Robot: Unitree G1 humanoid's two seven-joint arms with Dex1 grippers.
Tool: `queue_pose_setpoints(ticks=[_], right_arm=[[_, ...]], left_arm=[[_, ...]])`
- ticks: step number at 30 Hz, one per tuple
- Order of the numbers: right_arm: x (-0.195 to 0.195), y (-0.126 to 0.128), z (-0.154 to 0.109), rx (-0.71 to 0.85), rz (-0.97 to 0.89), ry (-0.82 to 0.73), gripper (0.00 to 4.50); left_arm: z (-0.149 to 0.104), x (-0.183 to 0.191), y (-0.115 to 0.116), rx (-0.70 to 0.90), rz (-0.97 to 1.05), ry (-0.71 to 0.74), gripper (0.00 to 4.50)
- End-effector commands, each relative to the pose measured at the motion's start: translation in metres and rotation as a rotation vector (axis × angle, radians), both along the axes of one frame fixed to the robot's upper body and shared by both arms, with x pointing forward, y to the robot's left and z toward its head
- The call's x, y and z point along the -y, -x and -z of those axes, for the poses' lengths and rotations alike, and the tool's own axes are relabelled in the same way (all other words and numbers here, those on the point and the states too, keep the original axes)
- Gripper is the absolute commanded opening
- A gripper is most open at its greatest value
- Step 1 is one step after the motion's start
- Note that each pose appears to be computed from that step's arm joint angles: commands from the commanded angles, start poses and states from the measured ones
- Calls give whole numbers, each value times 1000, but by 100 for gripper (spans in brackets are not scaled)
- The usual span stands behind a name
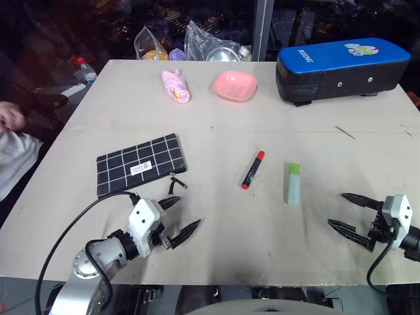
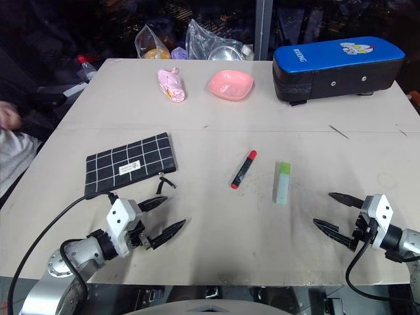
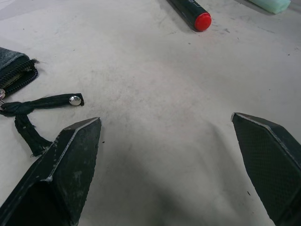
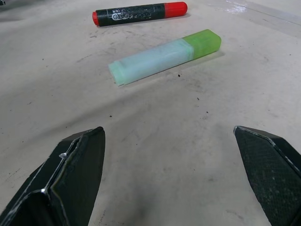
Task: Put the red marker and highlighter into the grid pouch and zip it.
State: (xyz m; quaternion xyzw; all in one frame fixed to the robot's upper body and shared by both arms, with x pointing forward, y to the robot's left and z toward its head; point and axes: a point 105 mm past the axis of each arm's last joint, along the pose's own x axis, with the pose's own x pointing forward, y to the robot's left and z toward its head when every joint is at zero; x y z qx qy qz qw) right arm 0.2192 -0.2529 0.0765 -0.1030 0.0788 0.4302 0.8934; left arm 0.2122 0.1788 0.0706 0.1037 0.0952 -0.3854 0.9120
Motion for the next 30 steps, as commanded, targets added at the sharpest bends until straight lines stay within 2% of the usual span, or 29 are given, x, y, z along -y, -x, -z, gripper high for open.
queue_pose_setpoints(ticks=[1,13,17,24,30], right_arm=[[5,1,-10,42,7,12,442],[2,1,-12,60,14,-2,442],[-10,1,-17,81,-29,-10,442],[-50,-7,-46,164,-140,-101,442],[-102,-10,-78,230,-294,-200,442]], left_arm=[[-9,4,1,44,25,1,450],[-9,0,1,39,24,12,450],[-9,-10,2,43,0,9,450],[-22,-64,-2,95,-158,-22,450],[-41,-140,1,117,-334,-94,450]])
